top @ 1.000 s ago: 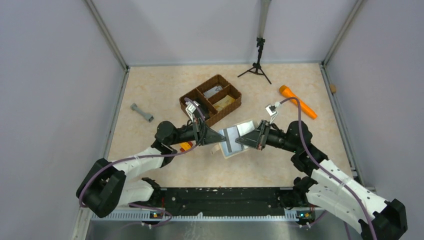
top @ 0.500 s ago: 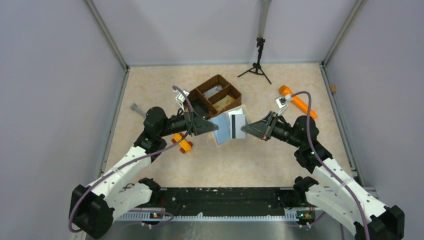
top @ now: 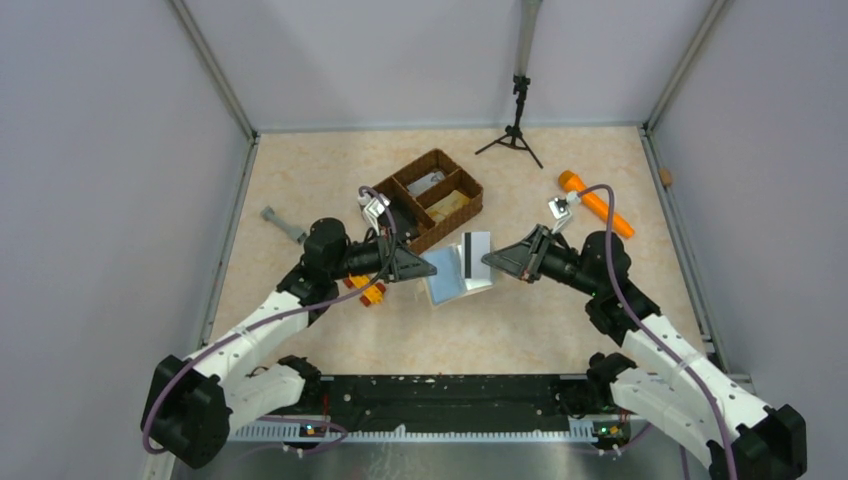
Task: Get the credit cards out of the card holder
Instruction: Place the credit card in the storage box.
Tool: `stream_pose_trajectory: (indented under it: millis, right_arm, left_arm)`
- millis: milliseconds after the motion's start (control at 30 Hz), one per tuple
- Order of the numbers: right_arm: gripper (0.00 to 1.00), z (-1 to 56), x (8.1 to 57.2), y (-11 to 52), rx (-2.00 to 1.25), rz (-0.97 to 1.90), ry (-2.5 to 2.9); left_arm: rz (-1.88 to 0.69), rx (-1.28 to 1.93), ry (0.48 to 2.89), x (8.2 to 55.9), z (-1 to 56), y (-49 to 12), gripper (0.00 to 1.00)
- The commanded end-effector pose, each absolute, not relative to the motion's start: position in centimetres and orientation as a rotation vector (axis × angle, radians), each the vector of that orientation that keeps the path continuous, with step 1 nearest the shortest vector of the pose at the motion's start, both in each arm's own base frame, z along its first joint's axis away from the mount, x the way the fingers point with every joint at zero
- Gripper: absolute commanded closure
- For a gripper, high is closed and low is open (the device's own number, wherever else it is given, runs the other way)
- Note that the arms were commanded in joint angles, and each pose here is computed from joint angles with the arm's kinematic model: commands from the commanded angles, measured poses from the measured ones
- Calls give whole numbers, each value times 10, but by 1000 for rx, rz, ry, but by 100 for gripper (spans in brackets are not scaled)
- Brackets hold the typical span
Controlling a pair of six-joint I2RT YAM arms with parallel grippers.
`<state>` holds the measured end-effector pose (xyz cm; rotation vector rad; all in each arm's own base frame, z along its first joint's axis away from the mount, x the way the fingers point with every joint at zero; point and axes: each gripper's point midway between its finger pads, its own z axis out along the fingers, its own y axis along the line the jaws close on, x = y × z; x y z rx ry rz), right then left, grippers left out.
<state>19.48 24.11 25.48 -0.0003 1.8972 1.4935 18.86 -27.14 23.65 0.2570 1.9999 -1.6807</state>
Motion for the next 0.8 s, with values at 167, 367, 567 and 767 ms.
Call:
stream_pose_trajectory:
  millis: [167, 367, 567, 767]
  right_arm:
    - [100, 317, 251, 248, 116, 1487, 1671]
    - [100, 298, 323, 234, 342, 1251, 1655]
    - [100, 256, 357, 283, 466, 1338, 1732]
    - [100, 223, 409, 308, 654, 1234, 1723]
  left_arm:
    - [-1357, 15, 2311, 221, 182, -241, 100]
    - [-1044, 38, 2288, 225, 168, -209, 100]
    - [-1079, 81, 2388, 212, 150, -213, 100]
    - [-1050, 131, 2432, 204, 135, -209, 100]
